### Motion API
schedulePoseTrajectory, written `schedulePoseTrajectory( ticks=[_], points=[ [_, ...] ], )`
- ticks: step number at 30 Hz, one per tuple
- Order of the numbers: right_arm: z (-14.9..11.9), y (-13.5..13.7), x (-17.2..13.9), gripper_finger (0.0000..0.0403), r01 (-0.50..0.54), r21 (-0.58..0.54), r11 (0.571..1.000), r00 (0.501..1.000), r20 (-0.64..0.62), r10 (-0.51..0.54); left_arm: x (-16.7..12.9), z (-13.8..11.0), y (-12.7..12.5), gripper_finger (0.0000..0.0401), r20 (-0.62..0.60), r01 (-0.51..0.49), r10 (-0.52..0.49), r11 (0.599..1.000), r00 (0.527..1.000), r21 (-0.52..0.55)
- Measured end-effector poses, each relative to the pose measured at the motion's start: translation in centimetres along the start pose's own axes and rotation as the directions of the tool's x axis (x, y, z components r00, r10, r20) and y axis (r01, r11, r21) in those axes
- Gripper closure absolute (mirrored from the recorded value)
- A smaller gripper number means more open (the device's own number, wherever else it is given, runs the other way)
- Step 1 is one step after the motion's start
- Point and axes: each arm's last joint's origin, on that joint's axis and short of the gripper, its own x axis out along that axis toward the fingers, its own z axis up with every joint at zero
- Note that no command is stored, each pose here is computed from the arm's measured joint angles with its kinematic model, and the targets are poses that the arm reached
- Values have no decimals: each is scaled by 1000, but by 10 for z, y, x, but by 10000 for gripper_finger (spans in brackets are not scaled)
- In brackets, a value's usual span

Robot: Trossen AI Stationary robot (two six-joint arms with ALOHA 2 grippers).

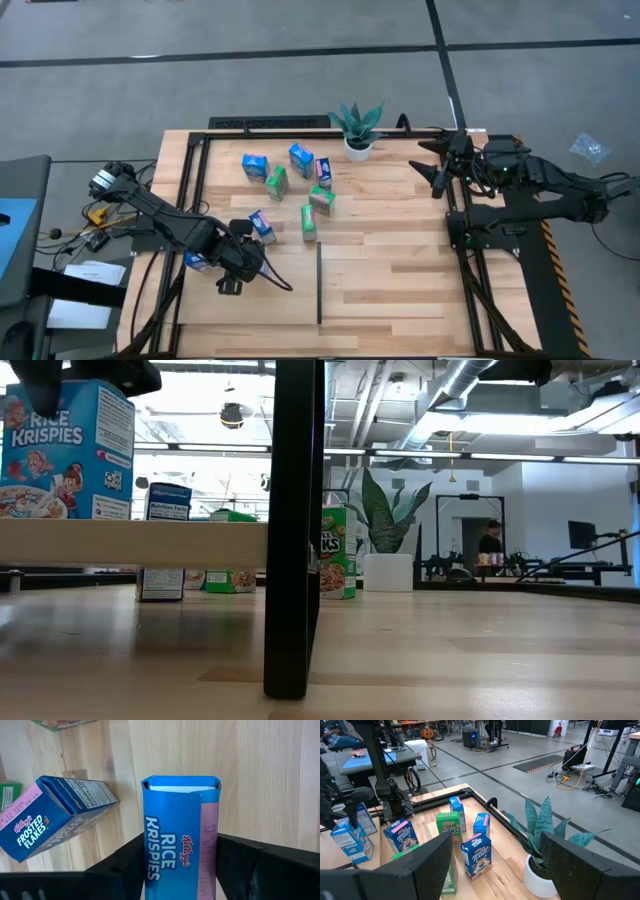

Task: Stack cereal on shelf
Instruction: Put the bottom light blue cereal box on the shelf, then put the left green cereal box on the shelf

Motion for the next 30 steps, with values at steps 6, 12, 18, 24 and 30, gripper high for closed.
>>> schedulePoseTrajectory(
  ticks=[6, 12, 18, 24, 30],
  points=[
    [0, 0, 0, 81, 0, 0, 1000, 1000, 0, 0, 0, 0, 0, 156, -2, 4, -4, 1000, 1000, -14],
    [0, 0, 0, 81, 0, 0, 1000, 1000, 0, 0, 0, 0, 0, 88, -12, 19, -20, 998, 1000, -52],
    [0, 0, 0, 81, 0, -1, 1000, 1000, 0, 0, -15, 4, 3, 77, -14, 11, -12, 997, 1000, -75],
    [0, 0, 0, 81, 0, -3, 1000, 1000, 0, 0, -47, 12, 9, 77, 0, -6, 6, 996, 1000, -84],
    [0, 0, 0, 81, 0, -2, 1000, 1000, 0, 0, -79, 20, 30, 77, 36, -101, 108, 982, 993, -162]
  ],
)
